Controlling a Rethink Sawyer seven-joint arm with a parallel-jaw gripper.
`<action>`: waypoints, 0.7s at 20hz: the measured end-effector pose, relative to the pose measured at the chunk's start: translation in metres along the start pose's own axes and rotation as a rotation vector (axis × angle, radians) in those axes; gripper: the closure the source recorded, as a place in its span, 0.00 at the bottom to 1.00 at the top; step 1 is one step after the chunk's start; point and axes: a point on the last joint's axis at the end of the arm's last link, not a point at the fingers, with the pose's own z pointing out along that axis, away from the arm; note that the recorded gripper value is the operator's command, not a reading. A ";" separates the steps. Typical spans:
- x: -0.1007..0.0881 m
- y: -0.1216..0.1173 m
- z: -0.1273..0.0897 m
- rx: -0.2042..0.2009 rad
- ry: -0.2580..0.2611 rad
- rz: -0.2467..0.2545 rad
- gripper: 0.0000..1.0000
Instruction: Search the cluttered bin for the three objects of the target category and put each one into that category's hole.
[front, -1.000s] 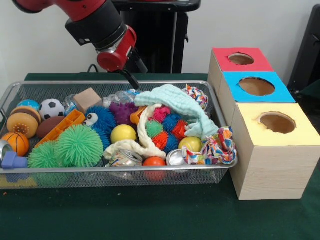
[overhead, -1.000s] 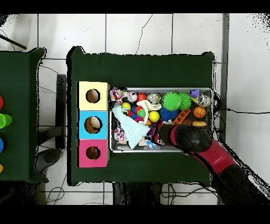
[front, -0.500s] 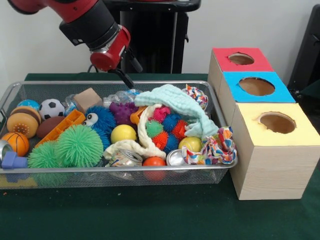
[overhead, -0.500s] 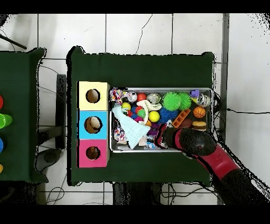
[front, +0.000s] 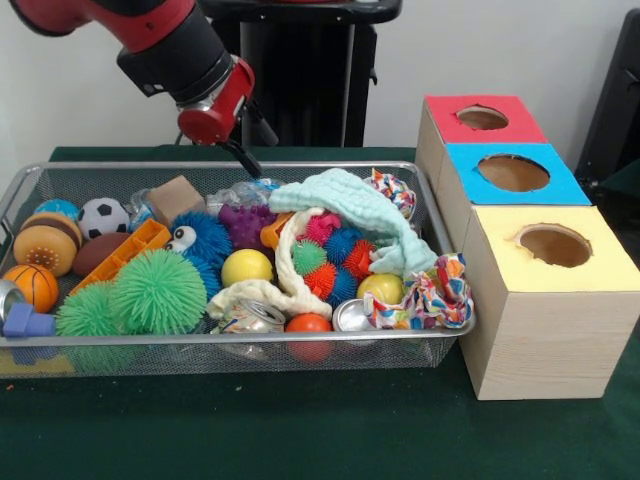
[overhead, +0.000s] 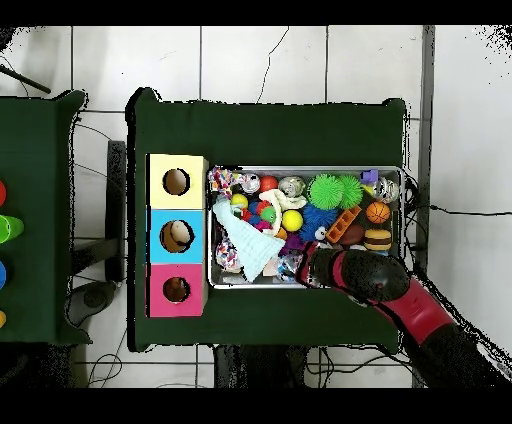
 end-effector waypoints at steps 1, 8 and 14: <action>0.001 0.000 0.000 0.000 0.000 0.001 0.00; 0.016 0.014 0.007 -0.012 0.047 -0.060 0.00; 0.010 0.036 0.036 -0.099 0.194 -0.275 0.00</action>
